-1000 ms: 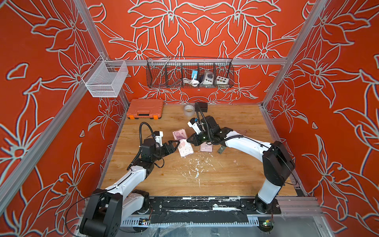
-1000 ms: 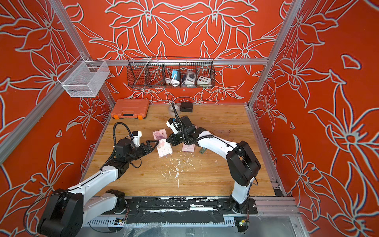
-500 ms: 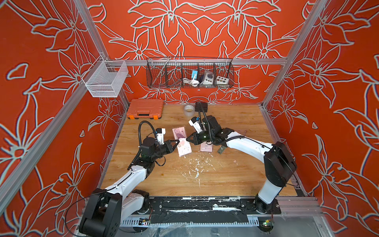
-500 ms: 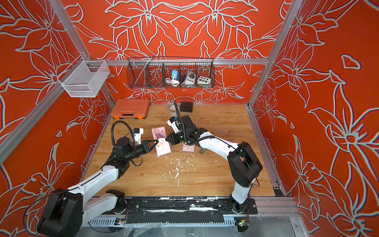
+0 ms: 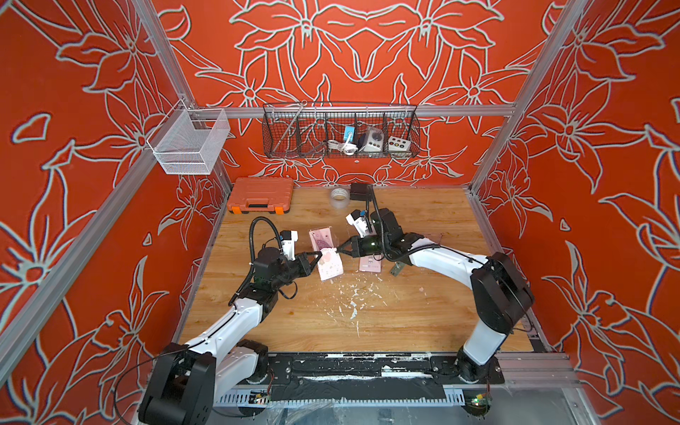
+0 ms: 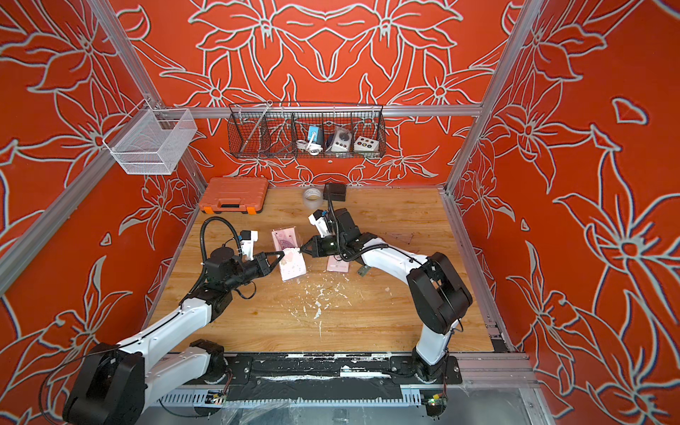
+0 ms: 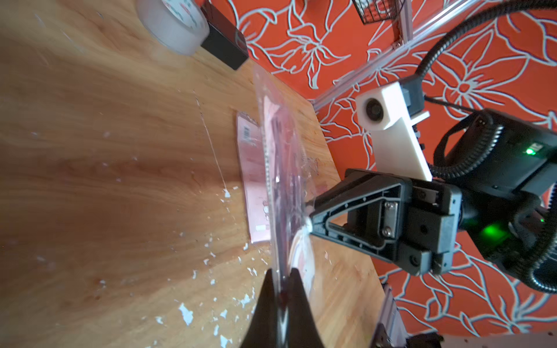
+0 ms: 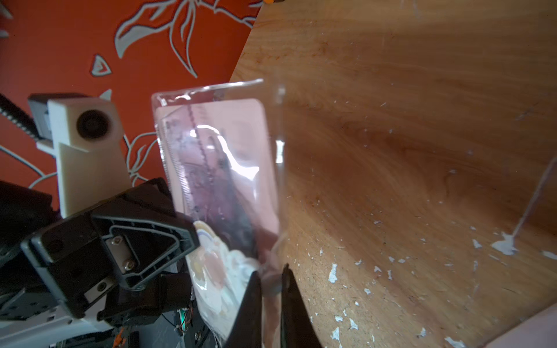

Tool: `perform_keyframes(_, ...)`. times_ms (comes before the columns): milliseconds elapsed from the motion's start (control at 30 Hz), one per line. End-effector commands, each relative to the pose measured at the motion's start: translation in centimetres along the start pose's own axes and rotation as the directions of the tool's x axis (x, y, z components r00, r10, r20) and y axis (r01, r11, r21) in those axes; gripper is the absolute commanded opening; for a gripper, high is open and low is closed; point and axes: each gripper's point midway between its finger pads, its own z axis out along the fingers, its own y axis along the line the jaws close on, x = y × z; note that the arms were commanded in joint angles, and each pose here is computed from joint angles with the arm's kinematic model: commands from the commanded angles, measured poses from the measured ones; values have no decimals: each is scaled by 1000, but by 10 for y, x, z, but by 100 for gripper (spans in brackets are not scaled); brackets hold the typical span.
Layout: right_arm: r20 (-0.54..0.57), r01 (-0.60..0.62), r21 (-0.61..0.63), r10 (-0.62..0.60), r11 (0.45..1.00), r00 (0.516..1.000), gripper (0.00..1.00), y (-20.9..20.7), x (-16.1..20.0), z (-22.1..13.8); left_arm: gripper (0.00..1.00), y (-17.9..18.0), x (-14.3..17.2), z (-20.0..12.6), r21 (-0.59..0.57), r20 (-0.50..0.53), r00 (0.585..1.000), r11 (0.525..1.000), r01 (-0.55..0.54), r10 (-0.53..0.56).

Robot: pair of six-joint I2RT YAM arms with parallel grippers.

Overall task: Open the ruler set and take out the ruler
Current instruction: Open the ruler set bag.

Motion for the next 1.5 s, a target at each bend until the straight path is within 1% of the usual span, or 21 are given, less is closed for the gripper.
perform_keyframes(0,57,-97,5,96,995,994,0,-29,-13,-5,0,8,2,-3,-43,-3,999,998,-35,35)
perform_keyframes(100,67,-106,30,104,994,992,0,-42,-13,-9,0,8,3,-3,-46,-5,999,998,-36,36)
perform_keyframes(167,58,-89,29,87,996,995,0,-41,-12,-10,0,7,4,-1,-34,-15,999,999,-33,33)
perform_keyframes(300,63,-35,-39,37,999,997,0,-23,-14,-16,0,8,4,4,-29,-36,999,999,-21,20)
perform_keyframes(400,109,33,-82,-24,996,994,0,-10,-15,-24,0,8,4,6,-22,-34,999,1000,-19,19)
perform_keyframes(433,114,61,-103,-49,993,992,6,-5,-13,-26,0,8,4,7,-21,-34,999,1000,-18,17)
perform_keyframes(467,114,100,-125,-86,987,990,24,3,-10,-26,0,7,4,7,-17,-37,999,1000,-18,18)
perform_keyframes(500,110,127,-107,-115,986,987,41,4,-6,-24,0,7,5,7,-12,-43,999,1000,-18,17)
perform_keyframes(600,64,174,46,-177,984,982,66,-5,7,-12,0,7,7,7,-10,-50,999,1000,-10,10)
perform_keyframes(633,45,194,95,-199,976,979,78,-7,12,-8,0,6,7,7,-6,-49,999,1000,-11,11)
perform_keyframes(667,24,223,136,-228,965,973,82,-6,15,-5,0,6,7,7,-4,-52,999,1000,-12,12)
perform_keyframes(733,6,265,181,-271,947,963,83,-3,18,2,0,7,7,7,-6,-52,999,1000,-12,12)
perform_keyframes(800,-12,280,207,-283,938,959,82,-1,17,10,0,6,8,7,-4,-54,998,1000,-12,12)
perform_keyframes(867,-32,273,245,-274,930,961,82,-9,18,17,0,5,8,8,2,-58,998,1000,-11,11)
perform_keyframes(967,-61,273,256,-266,927,962,75,-17,18,27,0,3,9,7,9,-58,998,1000,-10,10)
perform_keyframes(1033,-80,290,237,-279,927,957,68,-15,21,34,0,5,10,6,8,-57,998,1000,-9,9)
perform_keyframes(1167,-108,284,244,-265,927,958,44,-19,24,41,0,8,13,9,6,-74,997,1000,-3,3)
perform_keyframes(1267,-105,273,280,-253,920,962,25,-26,24,40,0,3,13,8,28,-75,997,1000,1,1)
perform_keyframes(1367,-102,247,288,-227,925,969,5,-28,21,35,0,4,14,5,25,-67,998,1000,3,-1)
perform_keyframes(1400,-101,241,280,-221,929,970,0,-27,21,34,0,3,15,5,25,-68,998,1000,1,0)
perform_keyframes(1467,-95,233,262,-215,936,972,0,-24,20,32,0,0,16,4,40,-75,997,999,-3,6)
